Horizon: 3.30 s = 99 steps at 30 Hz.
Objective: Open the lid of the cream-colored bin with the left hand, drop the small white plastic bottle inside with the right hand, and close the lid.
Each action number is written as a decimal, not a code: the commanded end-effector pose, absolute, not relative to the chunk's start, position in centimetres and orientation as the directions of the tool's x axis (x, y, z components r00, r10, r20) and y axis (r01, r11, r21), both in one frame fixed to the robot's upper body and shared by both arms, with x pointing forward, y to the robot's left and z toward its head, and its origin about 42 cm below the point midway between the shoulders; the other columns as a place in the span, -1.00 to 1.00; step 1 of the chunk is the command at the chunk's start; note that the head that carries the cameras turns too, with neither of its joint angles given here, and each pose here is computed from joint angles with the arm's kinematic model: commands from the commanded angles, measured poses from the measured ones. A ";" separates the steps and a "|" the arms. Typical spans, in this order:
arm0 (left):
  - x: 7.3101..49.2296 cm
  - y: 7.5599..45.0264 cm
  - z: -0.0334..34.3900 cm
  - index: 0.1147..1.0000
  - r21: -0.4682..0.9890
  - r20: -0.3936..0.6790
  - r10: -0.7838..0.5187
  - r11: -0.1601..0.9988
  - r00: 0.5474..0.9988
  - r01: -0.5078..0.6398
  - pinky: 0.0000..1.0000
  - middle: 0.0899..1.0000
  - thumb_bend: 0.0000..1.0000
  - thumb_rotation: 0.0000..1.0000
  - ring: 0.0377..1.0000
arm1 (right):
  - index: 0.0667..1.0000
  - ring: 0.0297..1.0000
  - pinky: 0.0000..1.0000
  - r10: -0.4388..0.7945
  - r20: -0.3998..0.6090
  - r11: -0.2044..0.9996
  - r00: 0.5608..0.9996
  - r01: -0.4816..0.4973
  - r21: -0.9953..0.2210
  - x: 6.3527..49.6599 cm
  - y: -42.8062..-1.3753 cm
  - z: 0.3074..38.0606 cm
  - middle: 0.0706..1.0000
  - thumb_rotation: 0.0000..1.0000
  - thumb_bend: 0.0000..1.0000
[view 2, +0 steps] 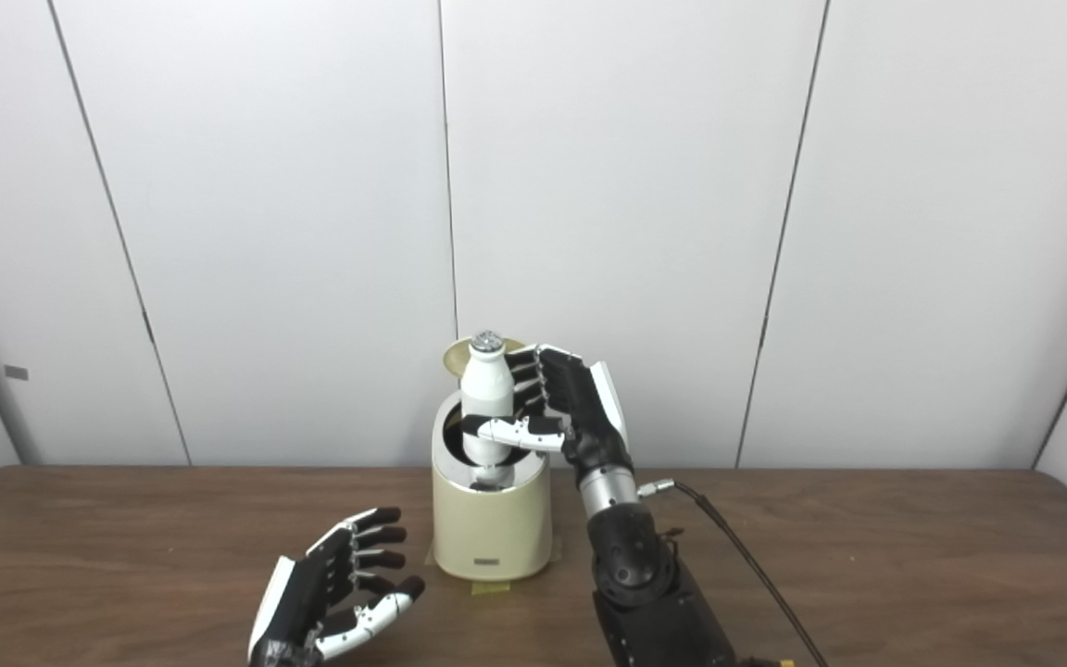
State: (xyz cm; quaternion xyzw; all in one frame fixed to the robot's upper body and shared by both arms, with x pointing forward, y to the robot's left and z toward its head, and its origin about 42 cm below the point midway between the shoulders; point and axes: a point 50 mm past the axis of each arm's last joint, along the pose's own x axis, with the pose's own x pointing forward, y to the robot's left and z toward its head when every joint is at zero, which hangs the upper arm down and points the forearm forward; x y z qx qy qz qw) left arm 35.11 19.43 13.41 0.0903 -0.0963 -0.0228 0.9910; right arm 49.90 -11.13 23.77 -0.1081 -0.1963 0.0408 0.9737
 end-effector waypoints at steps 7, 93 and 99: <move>35.6 19.2 15.7 0.56 0.177 0.269 -0.072 0.984 0.960 0.024 0.15 0.45 0.23 -0.88 0.34 | -0.09 -0.16 -0.24 0.185 0.464 0.951 0.866 -0.038 -0.308 50.3 -11.6 26.2 -0.12 -1.00 0.04; 35.5 20.2 16.1 0.52 0.195 0.289 -0.080 0.981 0.954 0.023 0.17 0.44 0.23 -0.82 0.34 | 0.50 0.08 0.16 0.065 0.361 0.997 0.930 -0.042 -0.072 39.2 -25.0 16.2 0.47 -0.78 0.65; 35.7 20.6 17.1 0.55 0.199 0.320 -0.096 0.979 0.943 0.032 0.17 0.47 0.31 -0.57 0.38 | 0.54 0.18 0.17 0.042 0.338 0.999 0.940 -0.030 -0.039 38.1 -24.9 15.2 0.48 -0.65 0.66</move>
